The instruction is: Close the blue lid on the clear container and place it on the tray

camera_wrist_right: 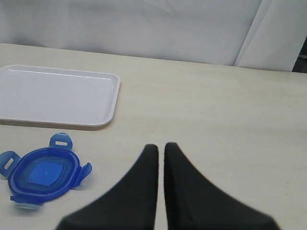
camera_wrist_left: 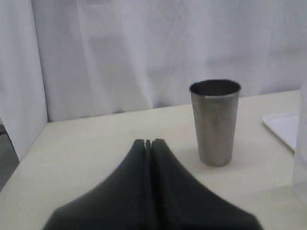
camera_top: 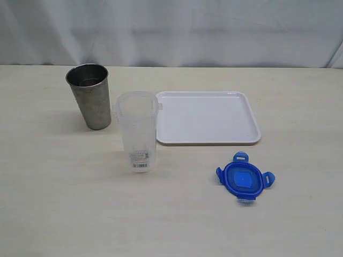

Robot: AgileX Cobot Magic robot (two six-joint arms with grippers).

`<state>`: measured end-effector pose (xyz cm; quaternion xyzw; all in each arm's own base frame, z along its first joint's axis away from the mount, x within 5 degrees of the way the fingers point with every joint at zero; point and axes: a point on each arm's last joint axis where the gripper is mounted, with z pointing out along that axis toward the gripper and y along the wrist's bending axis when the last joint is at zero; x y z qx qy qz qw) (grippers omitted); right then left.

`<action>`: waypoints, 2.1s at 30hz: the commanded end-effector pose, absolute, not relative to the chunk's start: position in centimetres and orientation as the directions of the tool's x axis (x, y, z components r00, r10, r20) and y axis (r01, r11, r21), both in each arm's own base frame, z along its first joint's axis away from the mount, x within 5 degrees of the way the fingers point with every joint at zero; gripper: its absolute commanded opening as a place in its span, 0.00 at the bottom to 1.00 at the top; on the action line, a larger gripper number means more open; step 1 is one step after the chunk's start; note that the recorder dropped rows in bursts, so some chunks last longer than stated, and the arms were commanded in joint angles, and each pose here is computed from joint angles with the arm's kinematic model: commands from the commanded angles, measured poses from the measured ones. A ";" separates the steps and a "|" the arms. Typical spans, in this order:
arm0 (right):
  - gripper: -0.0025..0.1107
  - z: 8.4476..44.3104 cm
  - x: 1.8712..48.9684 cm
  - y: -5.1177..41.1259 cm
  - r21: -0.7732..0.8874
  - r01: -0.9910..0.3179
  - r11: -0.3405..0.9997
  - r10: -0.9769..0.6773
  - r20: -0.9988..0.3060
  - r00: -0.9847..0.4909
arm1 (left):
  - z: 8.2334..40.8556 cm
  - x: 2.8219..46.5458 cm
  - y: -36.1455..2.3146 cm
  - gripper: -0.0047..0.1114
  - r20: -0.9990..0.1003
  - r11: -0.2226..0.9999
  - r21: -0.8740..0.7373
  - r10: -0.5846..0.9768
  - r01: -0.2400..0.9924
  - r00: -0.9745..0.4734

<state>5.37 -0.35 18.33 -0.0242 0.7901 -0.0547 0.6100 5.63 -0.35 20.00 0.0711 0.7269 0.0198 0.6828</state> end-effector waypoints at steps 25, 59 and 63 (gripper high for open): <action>0.06 18.3 5.3 -0.4 -0.117 0.035 0.993 -0.104 -0.962 -0.254 | 28.8 6.4 -1.9 0.82 -0.823 0.963 -0.018 -0.167 0.269 0.543; 0.06 18.3 5.3 -0.4 -0.115 0.036 0.993 -0.102 -0.962 -0.254 | 13.8 27.4 -5.6 0.82 -0.993 0.896 0.018 0.068 0.443 -0.097; 0.06 18.3 5.3 -0.4 -0.115 0.036 0.993 -0.102 -0.962 -0.254 | 12.4 28.5 -6.0 0.82 -0.989 0.874 0.019 0.087 0.485 -0.117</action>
